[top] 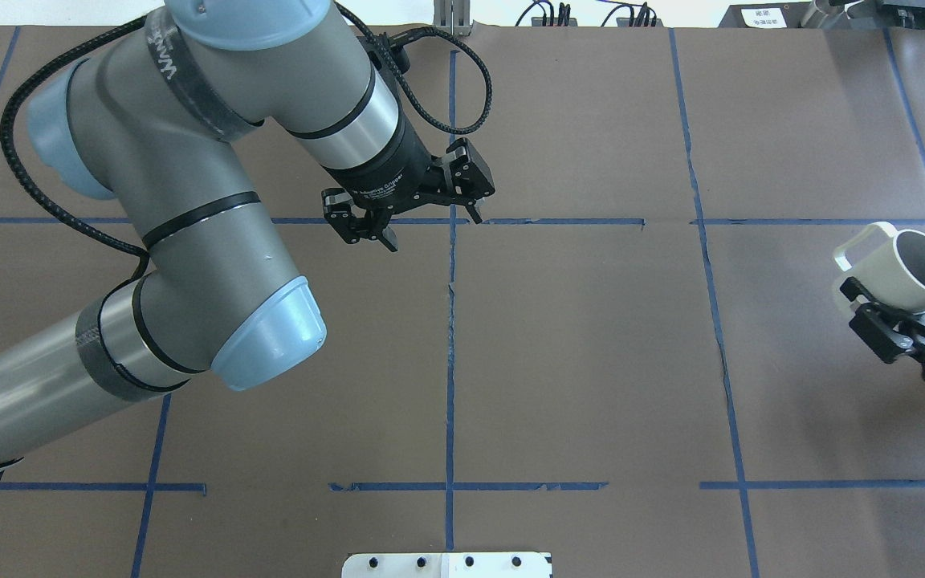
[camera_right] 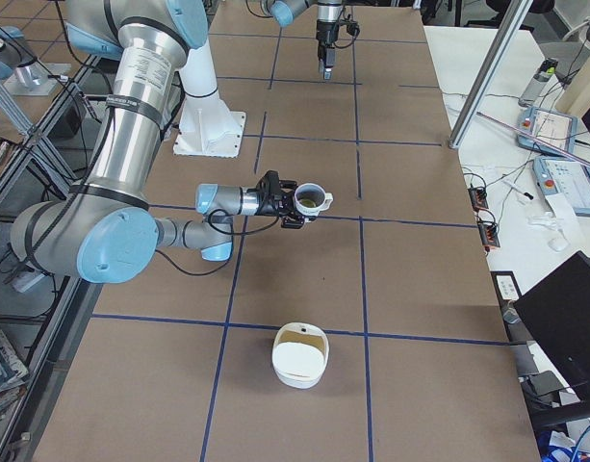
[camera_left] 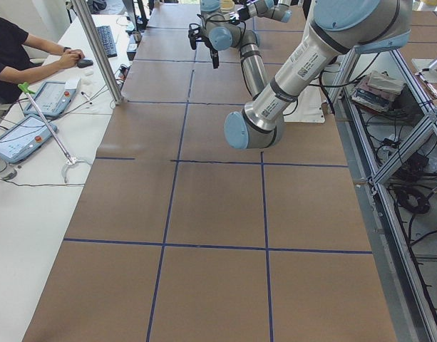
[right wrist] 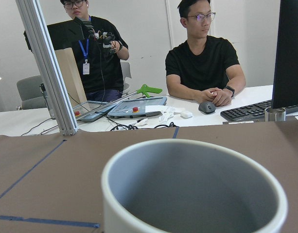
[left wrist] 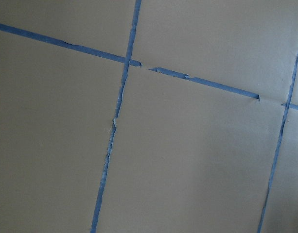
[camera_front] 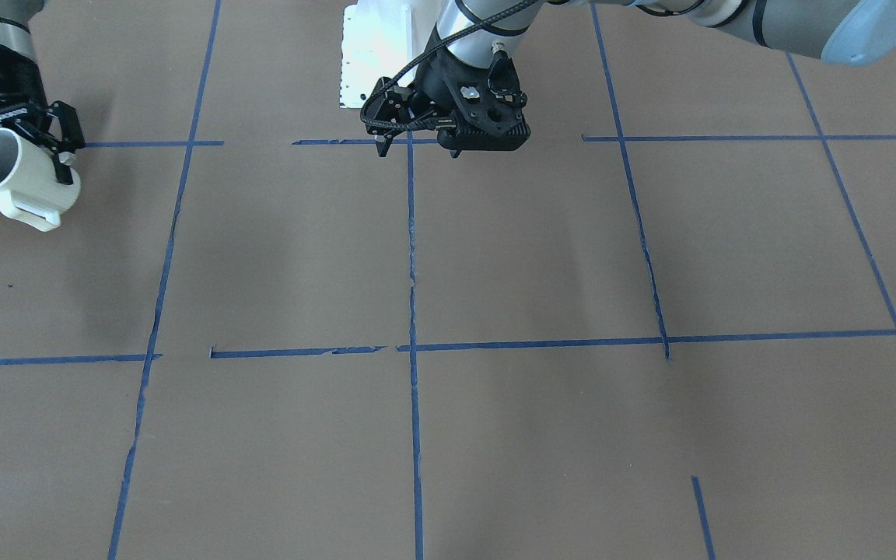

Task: Left arm hands cup to right arm to dump lemon

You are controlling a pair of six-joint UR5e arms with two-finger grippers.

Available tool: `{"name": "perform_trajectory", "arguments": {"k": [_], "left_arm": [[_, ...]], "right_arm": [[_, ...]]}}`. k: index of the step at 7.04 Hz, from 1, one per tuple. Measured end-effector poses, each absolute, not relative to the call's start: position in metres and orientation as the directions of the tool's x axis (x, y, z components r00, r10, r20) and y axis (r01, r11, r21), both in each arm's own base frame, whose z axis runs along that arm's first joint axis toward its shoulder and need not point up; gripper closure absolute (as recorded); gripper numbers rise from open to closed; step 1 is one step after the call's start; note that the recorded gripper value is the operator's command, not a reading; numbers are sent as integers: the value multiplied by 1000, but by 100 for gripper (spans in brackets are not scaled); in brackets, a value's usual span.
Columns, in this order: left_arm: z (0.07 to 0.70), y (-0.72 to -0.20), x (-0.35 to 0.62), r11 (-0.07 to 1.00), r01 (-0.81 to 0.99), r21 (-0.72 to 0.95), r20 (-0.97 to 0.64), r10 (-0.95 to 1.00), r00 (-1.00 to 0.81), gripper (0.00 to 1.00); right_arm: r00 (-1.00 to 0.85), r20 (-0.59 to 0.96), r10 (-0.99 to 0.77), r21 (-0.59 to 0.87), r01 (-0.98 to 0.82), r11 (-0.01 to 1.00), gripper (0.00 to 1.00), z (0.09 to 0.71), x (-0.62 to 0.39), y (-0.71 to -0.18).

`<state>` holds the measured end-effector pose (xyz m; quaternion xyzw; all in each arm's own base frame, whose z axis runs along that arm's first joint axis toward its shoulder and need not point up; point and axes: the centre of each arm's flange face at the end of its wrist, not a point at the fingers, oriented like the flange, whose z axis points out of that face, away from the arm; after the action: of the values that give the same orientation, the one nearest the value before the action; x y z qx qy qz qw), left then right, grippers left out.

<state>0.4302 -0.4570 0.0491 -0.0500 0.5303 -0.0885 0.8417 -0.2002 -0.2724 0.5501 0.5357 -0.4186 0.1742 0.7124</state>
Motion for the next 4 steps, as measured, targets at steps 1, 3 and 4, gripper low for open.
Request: {"name": "perform_trajectory", "arguments": {"k": [1,3,4], "left_arm": [[52,-457,430,979,99,-178,-882,-204,425,0],[55,-456,432,978,102,-181,-879,-208,429,0],[54,-455,433,976,105,-190,-878,-217,426,0]], "right_arm": [[583,786,-205,613,-694,377,98,579,-173,-271],[561,799,-214,590,-664,460,98,635,-110,-288],[548,811,-205,569,-656,496,98,653,-84,-295]]}}
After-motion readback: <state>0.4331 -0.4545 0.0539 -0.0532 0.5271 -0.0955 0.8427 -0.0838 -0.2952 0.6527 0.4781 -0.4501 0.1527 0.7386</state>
